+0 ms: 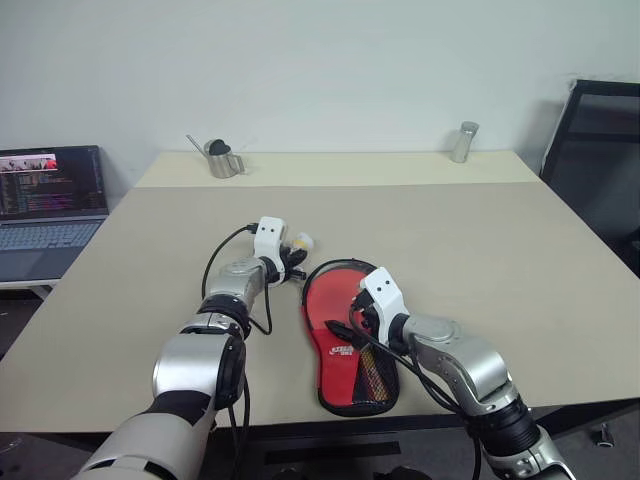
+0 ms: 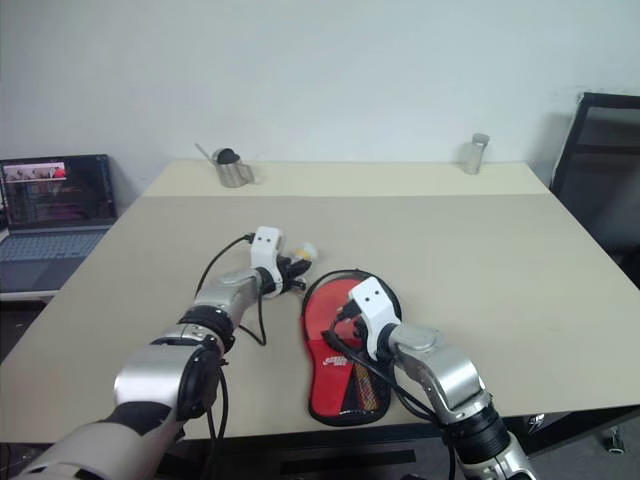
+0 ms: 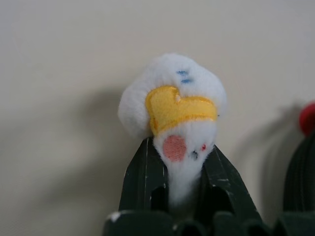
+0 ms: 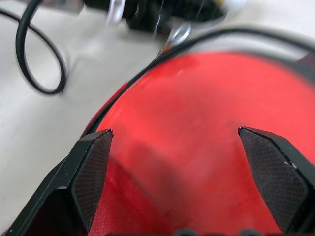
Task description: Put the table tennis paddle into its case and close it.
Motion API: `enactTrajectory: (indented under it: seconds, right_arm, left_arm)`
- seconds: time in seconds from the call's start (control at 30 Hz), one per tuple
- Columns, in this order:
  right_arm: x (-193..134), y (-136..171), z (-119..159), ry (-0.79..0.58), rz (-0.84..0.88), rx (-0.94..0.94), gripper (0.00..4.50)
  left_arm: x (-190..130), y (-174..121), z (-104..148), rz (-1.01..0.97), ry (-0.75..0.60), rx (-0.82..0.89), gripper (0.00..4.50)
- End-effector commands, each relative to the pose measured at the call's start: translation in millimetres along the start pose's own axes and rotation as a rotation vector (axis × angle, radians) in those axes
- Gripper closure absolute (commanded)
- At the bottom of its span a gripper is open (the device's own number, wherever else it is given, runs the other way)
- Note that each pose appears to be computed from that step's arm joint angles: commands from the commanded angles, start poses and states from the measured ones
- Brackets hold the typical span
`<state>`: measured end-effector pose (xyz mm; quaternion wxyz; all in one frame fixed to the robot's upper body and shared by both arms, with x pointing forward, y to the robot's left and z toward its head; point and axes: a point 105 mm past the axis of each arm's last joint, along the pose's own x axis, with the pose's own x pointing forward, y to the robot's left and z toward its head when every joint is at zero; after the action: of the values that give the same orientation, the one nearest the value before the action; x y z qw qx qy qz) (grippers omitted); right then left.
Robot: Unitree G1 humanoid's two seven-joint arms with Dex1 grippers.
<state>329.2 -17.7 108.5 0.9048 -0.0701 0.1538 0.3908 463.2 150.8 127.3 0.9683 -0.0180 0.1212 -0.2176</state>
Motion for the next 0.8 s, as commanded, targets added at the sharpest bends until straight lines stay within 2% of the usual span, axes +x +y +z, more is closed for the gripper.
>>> enactTrajectory:
  seconds: [0.03,0.17,0.43,0.57,0.8]
  right_arm:
    - [7.0,-9.5,-3.1,0.024,-0.035,-0.044,0.0]
    - [8.4,-22.0,-16.7,0.077,-0.08,-0.066,0.0]
    - [3.5,-21.5,-36.8,0.141,-0.08,-0.076,0.0]
    - [3.4,-16.5,-42.0,0.157,-0.068,-0.073,0.0]
    - [0.8,-12.2,-51.2,0.188,-0.057,-0.052,0.0]
  left_arm:
    - [-4.8,-4.5,35.2,-0.061,-0.149,0.037,4.23]
    - [-9.6,-11.7,49.0,-0.133,-0.194,0.071,4.23]
    - [-5.3,-37.5,68.9,-0.243,-0.161,0.383,4.23]
    - [1.1,-41.3,67.7,-0.22,-0.115,0.499,4.23]
    - [13.0,-50.2,50.5,-0.182,-0.027,0.674,4.23]
